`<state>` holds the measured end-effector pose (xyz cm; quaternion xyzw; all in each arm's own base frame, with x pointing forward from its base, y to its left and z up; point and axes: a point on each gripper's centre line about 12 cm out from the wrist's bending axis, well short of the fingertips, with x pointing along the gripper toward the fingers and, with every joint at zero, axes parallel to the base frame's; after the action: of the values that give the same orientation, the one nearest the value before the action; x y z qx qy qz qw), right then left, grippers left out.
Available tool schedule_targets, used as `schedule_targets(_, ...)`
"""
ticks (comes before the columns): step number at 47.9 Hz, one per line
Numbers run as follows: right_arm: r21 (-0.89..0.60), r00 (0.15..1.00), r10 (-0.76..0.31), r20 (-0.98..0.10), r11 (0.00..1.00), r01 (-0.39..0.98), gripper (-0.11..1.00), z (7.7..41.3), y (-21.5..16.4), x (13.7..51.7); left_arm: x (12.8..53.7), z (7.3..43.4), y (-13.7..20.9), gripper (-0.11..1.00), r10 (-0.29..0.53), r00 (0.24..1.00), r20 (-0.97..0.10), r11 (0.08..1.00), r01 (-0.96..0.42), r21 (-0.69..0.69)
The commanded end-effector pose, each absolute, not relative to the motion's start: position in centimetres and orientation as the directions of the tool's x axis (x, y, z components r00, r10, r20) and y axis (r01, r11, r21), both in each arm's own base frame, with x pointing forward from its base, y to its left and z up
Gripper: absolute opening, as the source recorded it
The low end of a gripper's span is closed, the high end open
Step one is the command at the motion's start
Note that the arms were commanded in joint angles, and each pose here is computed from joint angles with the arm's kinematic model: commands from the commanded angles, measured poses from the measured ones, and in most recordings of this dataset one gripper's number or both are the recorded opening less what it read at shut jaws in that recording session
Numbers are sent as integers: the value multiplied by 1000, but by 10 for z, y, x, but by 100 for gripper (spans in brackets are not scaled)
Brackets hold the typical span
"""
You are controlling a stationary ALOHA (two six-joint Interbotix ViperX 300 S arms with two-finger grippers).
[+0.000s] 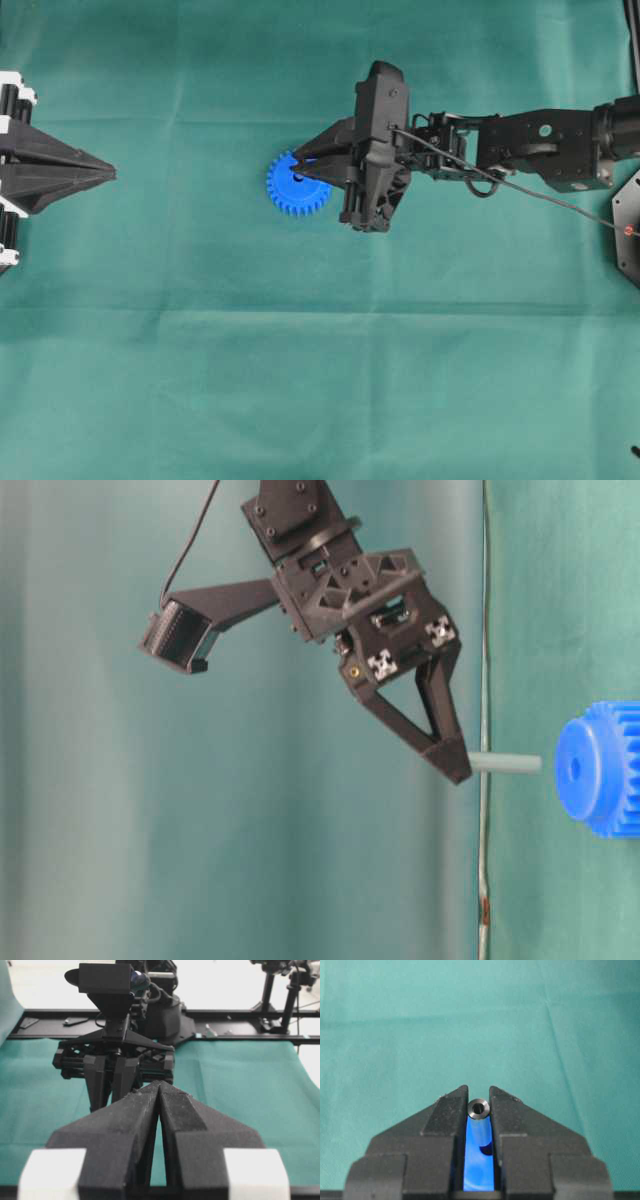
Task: Insert the shaft placed at a random location into the center hole of the medium gear at another random location.
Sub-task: 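Align the held shaft above the gear's center hole with the right gripper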
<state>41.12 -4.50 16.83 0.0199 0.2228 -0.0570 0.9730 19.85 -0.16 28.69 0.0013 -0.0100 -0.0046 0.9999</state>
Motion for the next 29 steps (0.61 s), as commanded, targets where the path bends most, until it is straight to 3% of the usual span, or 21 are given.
schedule_targets(1,12,916,-104,-387,993,118,13,186,-45,420,201,294,-2,0,-10,999,37,1000,10,6)
schedule_targets(29,11,899,-103,-425,993,119,13,160,-46,425,201,293,-2,0,-10,999,32,1000,10,4)
